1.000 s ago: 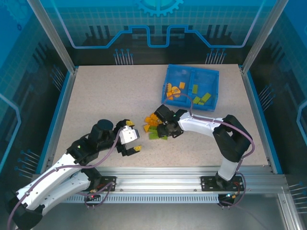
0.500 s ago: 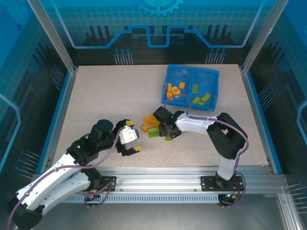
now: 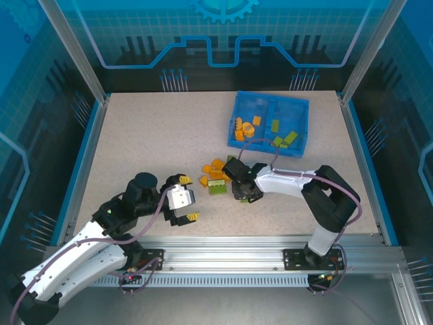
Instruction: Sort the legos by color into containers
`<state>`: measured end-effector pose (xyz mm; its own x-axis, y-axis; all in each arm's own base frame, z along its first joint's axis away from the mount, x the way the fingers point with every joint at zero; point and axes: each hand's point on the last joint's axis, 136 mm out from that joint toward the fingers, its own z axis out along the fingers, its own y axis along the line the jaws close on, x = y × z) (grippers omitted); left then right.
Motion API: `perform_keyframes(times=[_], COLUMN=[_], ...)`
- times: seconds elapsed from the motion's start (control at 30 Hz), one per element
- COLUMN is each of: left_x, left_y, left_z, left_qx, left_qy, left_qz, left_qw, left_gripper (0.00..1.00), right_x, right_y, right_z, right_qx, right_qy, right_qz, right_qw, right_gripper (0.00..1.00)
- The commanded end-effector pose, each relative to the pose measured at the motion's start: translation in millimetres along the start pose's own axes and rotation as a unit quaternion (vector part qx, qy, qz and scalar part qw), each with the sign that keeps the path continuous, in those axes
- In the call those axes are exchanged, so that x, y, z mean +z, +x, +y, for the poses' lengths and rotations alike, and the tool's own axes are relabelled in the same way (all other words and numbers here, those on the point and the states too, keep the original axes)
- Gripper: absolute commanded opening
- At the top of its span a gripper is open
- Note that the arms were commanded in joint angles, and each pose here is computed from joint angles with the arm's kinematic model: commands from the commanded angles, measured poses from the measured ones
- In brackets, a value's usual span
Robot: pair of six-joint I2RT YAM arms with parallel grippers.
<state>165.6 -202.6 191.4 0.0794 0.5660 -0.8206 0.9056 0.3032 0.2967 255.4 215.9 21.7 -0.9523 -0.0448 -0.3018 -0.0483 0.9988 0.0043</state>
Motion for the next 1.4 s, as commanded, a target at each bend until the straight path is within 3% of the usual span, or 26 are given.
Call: perform_keyframes(times=[0.0, 0.13, 0.37, 0.53, 0.67, 0.97, 1.1, 1.27, 1.37], left_x=[-1.0, -1.5, -1.3, -2.1, -3.5, -4.8, -7.8, -16.6, -20.3], left_y=[-8.5, -10.2, -9.2, -8.7, -7.9, -6.4, -9.4, -11.9, -23.2], left_z=[-7.2, -5.8, -3.8, -1.6, 2.2, 19.1, 32.9, 66.4, 82.4], left_qx=[0.018, 0.021, 0.02, 0.018, 0.019, -0.012, -0.047, -0.12, -0.192], left_qy=[0.018, 0.015, 0.01, 0.003, -0.008, -0.053, -0.085, -0.159, -0.187], left_qz=[-0.026, -0.029, -0.025, -0.022, -0.017, -0.008, -0.004, 0.029, 0.013], left_qw=[0.999, 0.999, 0.999, 1.0, 1.0, 0.998, 0.995, 0.98, 0.963], left_gripper=[0.99, 0.99, 0.99, 0.99, 0.99, 0.99, 0.99, 0.99, 0.99], right_x=[-30.3, -72.1, -123.6, -115.3, -79.1, 7.2, 4.3, -16.3, -34.0], right_y=[-13.3, -53.4, -152.9, -212.5, -250.4, -288.2, -293.1, -288.7, -279.2], right_z=[-8.5, -29.5, -106.2, -150.3, -173.2, -205.2, -209.7, -207.7, -205.8], right_qx=[-0.002, 0.011, 0.052, 0.09, 0.113, 0.149, 0.149, 0.15, 0.155], right_qy=[-0.001, -0.001, 0.05, 0.074, 0.087, 0.095, 0.091, 0.079, 0.069], right_qz=[-0.04, -0.116, -0.243, -0.266, -0.248, -0.178, -0.171, -0.18, -0.19], right_qw=[0.999, 0.993, 0.967, 0.957, 0.958, 0.968, 0.97, 0.969, 0.967], right_gripper=[0.32, 0.33, 0.34, 0.34, 0.34, 0.38, 0.5, 0.52, 0.52])
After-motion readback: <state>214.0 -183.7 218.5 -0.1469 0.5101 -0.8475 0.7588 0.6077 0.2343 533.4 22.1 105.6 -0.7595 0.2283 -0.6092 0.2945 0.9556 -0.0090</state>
